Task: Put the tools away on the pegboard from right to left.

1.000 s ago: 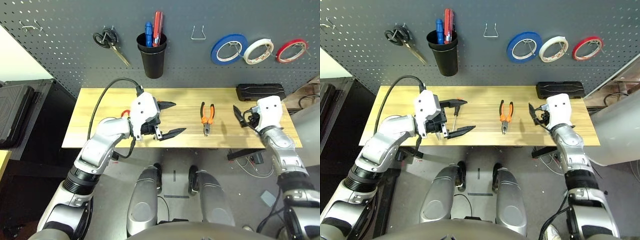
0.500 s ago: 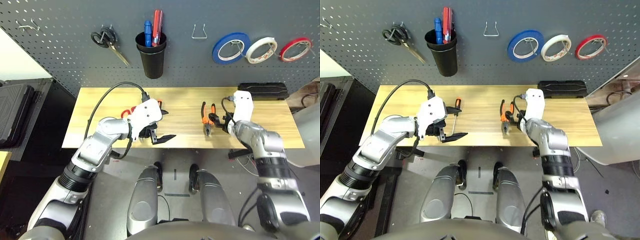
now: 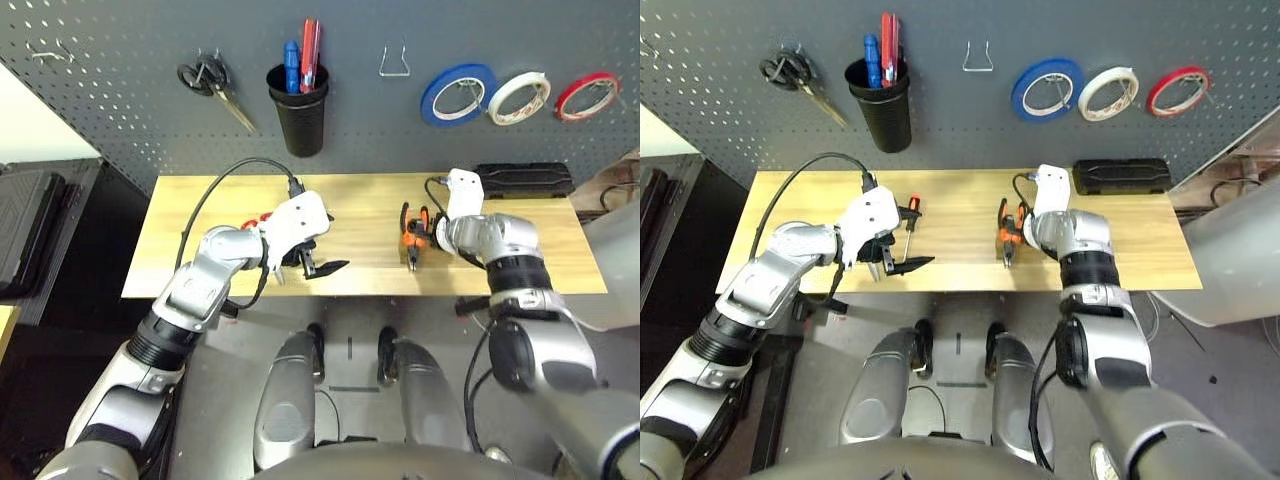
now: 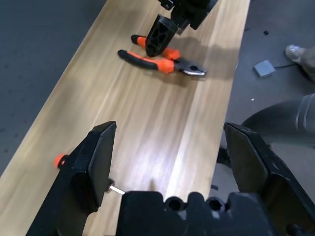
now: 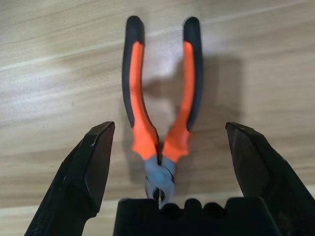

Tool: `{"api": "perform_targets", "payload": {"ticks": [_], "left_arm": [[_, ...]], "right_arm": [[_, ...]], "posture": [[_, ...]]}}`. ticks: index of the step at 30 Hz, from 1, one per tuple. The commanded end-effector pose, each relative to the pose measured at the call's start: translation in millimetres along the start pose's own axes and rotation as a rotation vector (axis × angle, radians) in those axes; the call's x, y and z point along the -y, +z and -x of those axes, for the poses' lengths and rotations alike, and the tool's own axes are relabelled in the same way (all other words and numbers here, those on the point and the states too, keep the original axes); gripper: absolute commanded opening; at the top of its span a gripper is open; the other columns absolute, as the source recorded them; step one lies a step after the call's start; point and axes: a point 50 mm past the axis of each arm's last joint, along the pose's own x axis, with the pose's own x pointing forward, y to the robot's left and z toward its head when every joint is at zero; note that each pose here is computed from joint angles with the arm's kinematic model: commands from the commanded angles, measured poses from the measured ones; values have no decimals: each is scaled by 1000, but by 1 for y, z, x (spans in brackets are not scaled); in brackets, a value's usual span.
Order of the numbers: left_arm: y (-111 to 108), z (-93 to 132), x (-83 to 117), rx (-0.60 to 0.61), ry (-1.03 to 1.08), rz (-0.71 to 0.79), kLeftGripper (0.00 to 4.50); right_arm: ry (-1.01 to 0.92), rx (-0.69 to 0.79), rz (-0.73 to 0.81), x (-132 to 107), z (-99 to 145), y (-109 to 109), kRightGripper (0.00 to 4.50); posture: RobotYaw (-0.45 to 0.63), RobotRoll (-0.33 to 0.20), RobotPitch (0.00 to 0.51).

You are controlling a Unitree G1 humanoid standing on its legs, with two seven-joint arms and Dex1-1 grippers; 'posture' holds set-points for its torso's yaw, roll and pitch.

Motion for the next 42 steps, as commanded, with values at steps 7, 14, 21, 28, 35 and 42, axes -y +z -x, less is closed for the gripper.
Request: {"api": "perform_targets", "payload": {"ticks": [7, 14, 21, 28, 35, 42], "left_arm": [[-3, -3, 4, -35, 3, 5, 4500], [-2, -4, 4, -39, 14, 9, 4500], [-2, -6, 4, -38, 19, 13, 4500], [0, -6, 4, -17, 21, 14, 4500], [17, 2, 5, 132, 12, 35, 4500], [41, 14, 7, 340, 9, 44, 4500]], "right_arm": [[-39, -55, 2, -2, -17, -16, 4481], [-66, -46, -1, 2, -21, -20, 4113], [-75, -45, -20, 4, -22, -21, 2517], [-63, 19, 92, 10, -18, -10, 2517], [6, 215, 373, 32, 5, 14, 2517], [64, 408, 600, 47, 38, 13, 2517]], "posture": [[216, 0, 313], [224, 0, 318], [224, 0, 321], [219, 0, 307], [208, 0, 285], [200, 0, 265]]}}
